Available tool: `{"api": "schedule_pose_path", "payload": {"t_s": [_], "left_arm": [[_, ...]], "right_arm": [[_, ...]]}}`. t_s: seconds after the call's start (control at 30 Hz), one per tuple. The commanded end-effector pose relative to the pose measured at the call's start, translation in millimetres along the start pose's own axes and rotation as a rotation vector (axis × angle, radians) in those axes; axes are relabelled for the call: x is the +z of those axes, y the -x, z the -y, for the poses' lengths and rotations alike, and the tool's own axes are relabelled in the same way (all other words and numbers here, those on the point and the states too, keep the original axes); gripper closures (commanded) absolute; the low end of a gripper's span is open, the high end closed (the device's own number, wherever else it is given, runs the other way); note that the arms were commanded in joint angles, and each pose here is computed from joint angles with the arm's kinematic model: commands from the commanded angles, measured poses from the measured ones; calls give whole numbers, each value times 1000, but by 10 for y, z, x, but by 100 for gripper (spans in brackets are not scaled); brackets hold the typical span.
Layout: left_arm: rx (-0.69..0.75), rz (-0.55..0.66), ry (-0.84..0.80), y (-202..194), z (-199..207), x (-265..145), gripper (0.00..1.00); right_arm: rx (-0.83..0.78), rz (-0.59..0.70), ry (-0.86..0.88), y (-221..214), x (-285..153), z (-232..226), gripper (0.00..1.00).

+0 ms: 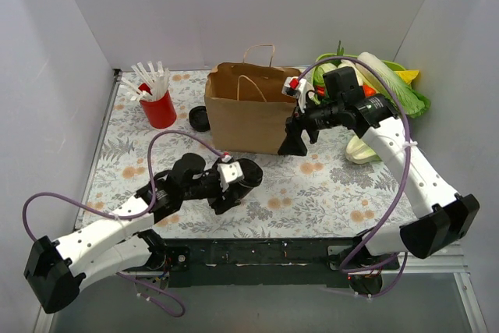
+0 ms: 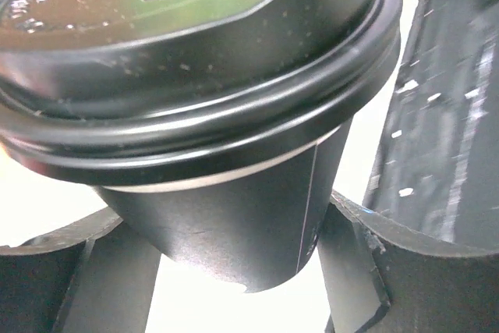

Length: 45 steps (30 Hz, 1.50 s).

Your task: Pack the takeout coffee

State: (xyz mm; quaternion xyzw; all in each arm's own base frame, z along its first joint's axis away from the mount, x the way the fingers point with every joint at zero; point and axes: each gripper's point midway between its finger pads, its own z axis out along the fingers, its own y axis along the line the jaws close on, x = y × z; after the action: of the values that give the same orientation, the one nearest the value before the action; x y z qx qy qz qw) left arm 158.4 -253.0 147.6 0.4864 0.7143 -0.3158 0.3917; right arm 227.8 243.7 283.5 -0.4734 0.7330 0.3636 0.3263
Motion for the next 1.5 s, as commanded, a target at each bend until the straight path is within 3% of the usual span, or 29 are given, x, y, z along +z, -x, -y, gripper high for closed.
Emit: {"api": "schedule_pose_path", "payload": {"t_s": [0.0,0.07,0.13,0.33,0.8,1.1,1.23,1.33,1.47], "left_arm": [[378,49,208,60,-431,-113,60],[473,81,246,158,-485,-180,60],[521,119,226,262,-430,-212,61],[623,151,26,314,-66,-242,62],[663,153,-1,463,-21,-247,64],[646,147,3,482,-16,-244,64],[635,135,77,498,-140,-266,66],[602,145,223,596,-370,-323,70],[591,175,413,764,-667,-421,75]], "right_arm": [[139,-9,168,17,40,-264,4],[93,27,276,95,37,-405,3],[-100,65,331,158,-17,-495,2],[-593,168,187,261,-19,-514,2],[-864,137,326,130,408,-1134,2],[-908,122,334,116,521,-1199,2],[-830,125,205,297,507,-1048,2],[-572,122,37,412,479,-829,2],[-208,99,44,389,528,-880,2]]}}
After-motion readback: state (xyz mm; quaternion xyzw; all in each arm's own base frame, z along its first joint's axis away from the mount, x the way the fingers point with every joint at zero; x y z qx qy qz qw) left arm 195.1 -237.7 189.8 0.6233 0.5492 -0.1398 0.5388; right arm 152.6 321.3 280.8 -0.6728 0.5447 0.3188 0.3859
